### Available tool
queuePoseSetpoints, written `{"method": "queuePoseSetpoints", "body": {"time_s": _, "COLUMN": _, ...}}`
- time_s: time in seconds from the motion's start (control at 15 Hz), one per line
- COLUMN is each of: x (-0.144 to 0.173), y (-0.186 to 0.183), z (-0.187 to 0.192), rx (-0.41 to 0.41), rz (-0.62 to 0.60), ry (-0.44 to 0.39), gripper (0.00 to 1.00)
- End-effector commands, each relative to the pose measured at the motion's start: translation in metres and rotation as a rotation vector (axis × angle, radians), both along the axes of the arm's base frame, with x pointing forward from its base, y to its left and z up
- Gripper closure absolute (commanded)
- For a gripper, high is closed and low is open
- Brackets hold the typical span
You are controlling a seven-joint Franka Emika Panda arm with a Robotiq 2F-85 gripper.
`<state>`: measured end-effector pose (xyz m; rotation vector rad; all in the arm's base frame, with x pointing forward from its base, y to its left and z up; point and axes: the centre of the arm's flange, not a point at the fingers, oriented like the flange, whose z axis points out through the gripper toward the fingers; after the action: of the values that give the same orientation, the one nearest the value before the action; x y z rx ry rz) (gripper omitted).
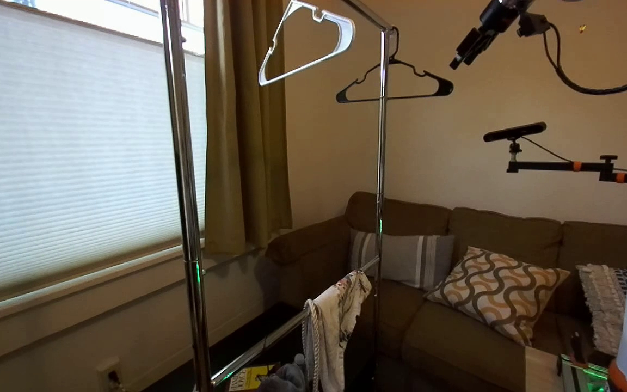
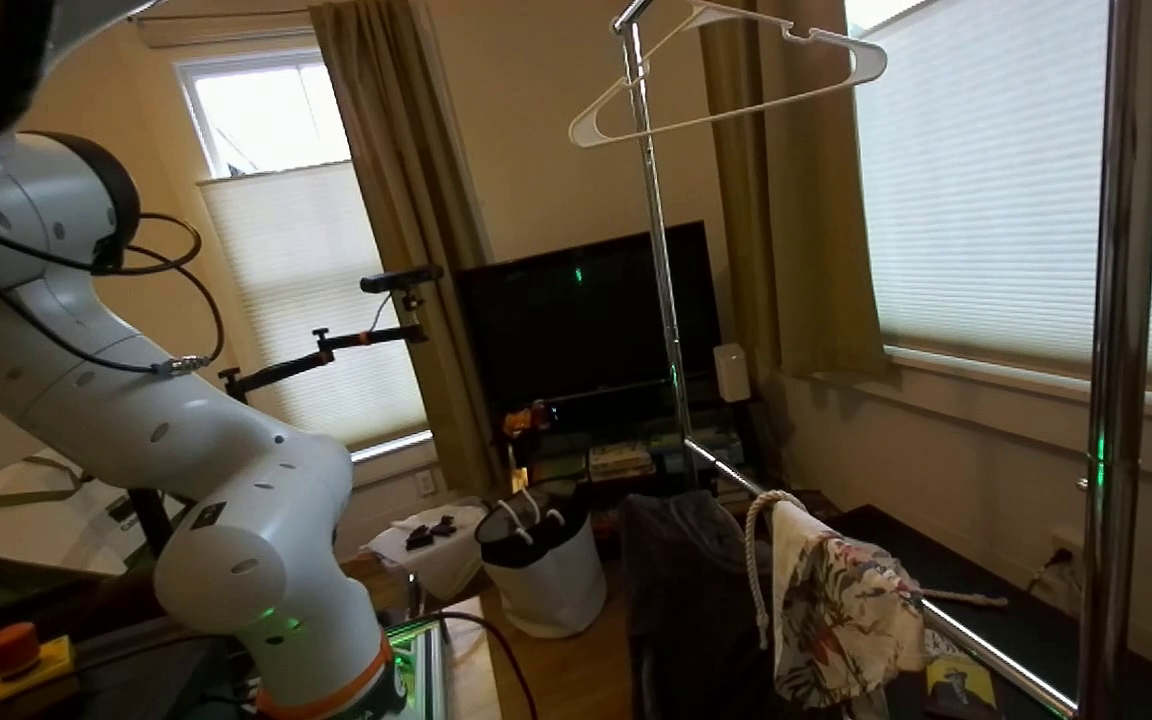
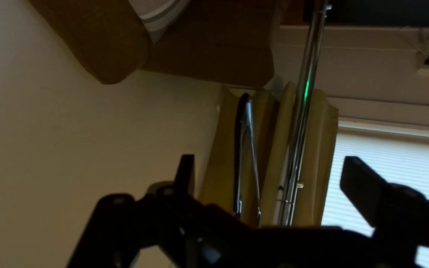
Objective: Move the black hanger from the right to the left on the top rod
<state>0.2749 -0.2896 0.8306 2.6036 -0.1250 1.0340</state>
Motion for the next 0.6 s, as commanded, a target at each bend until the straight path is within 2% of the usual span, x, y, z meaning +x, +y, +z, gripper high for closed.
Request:
{"method": "queuePoseSetpoints", "body": {"time_s": 0.0, "x": 0.005, "y": -0.03, "z": -0.006, "rx": 0.14, "rz": 0.14, "ry": -0.013, "gripper": 0.0}}
{"method": "queuePoseSetpoints", "body": {"time_s": 0.27, "x": 0.009, "y": -0.062, "z": -0.009, "rx": 0.226, "rz": 0.25, "ry": -0.022, "gripper": 0.0}}
{"method": "queuePoseSetpoints", "body": {"time_s": 0.53, "x": 0.032, "y": -0.069, "z": -0.012, "rx": 0.244, "rz": 0.285, "ry": -0.003, "gripper": 0.02}}
